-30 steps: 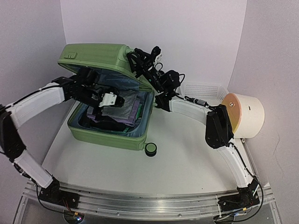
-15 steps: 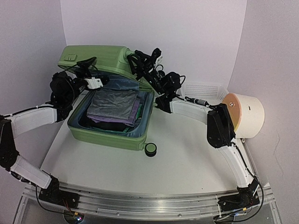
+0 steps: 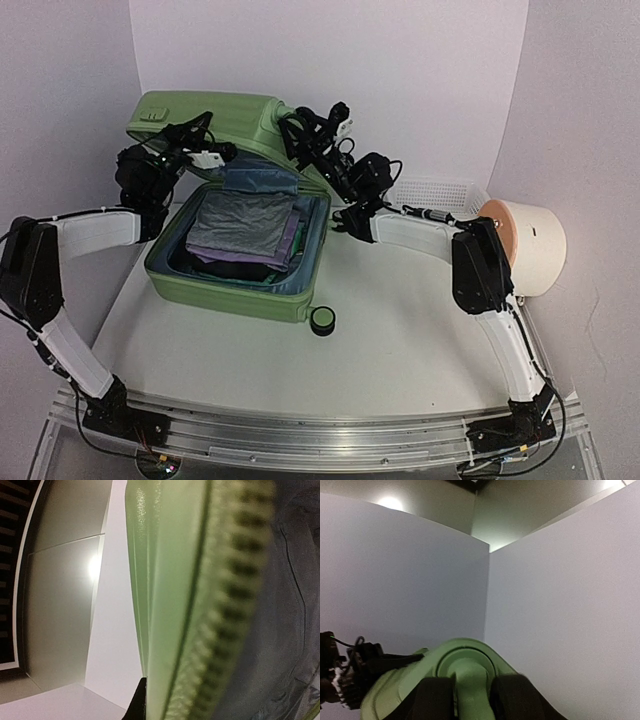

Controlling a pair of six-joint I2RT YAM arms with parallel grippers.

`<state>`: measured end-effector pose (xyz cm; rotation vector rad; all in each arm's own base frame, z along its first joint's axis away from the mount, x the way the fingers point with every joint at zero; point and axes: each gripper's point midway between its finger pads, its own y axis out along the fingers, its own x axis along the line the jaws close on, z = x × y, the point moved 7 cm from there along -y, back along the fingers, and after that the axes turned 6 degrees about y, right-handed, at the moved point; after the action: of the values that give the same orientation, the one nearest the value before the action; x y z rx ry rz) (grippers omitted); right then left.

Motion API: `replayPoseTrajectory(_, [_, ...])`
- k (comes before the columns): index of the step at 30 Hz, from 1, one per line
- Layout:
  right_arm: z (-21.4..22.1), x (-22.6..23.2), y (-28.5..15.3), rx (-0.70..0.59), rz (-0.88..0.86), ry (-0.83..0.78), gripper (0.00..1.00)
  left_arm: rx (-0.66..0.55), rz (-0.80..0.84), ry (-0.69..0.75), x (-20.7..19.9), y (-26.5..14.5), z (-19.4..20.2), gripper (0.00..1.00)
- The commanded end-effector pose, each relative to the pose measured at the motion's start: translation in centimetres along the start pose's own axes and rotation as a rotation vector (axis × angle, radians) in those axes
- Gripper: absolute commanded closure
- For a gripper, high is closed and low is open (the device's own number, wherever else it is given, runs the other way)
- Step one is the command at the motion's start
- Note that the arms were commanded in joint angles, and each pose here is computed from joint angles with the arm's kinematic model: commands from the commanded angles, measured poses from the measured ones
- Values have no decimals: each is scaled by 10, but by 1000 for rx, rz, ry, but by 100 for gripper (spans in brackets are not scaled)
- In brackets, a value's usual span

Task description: Open, take out, and arrange the luggage

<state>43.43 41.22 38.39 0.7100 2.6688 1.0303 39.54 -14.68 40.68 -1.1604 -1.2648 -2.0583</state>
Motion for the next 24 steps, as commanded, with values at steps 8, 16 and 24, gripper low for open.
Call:
replayPoseTrajectory(8, [-30,-82,-99,271,742,50,2,128,-23,108,-17,84,30,100])
replayPoseTrajectory(16, [67,-48,-164,773,908,486,12,217,-65,135,-51,134,47,100])
replayPoseTrajectory(24, [133,-14,-189,964,883,756,46,221,-75,133,-75,155,51,100])
